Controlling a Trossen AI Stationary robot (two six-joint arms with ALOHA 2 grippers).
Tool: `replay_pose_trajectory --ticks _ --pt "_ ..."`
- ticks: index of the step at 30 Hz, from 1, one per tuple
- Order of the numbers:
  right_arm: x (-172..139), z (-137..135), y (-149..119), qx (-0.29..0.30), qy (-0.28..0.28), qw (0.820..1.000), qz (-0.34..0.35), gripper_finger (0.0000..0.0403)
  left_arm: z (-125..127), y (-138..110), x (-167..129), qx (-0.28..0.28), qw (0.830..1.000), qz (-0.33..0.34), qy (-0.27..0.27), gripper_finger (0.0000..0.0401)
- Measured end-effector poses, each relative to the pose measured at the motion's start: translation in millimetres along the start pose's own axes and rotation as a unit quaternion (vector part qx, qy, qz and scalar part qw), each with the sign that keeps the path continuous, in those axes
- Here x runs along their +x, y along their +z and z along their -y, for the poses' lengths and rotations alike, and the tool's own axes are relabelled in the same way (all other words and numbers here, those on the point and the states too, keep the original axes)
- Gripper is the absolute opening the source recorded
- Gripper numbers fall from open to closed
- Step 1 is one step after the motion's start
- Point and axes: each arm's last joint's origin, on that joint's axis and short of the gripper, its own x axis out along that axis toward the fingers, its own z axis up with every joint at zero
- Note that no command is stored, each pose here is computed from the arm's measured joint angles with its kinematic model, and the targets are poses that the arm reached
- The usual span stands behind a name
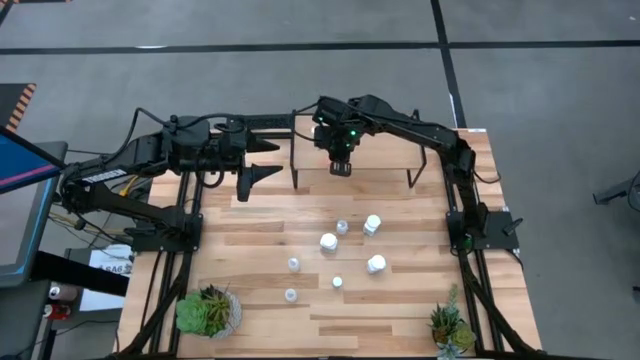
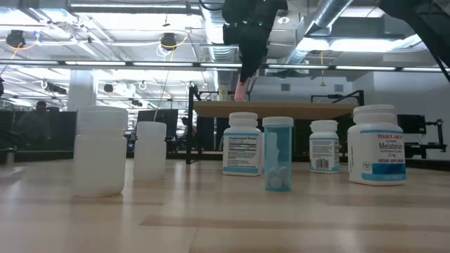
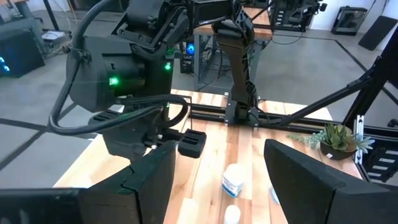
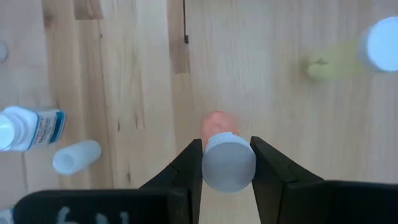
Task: Pick and place medicine bottles onto shelf by color
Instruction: Put the orange pill bottle on the shelf
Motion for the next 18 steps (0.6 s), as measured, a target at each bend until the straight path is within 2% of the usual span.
replay_pose_trajectory --ticks 11,18 --pt "-0.1 2.4 1.9 0.005 -0.006 1.000 0.012 0.0115 0.0 0.0 0.0 -0.001 1.000 0.000 0.000 0.0234" --pt "-0.1 2.1 1.6 0.005 -0.004 1.000 0.011 0.0142 0.0 0.0 0.0 -0.001 1.000 0.000 0.000 0.0234"
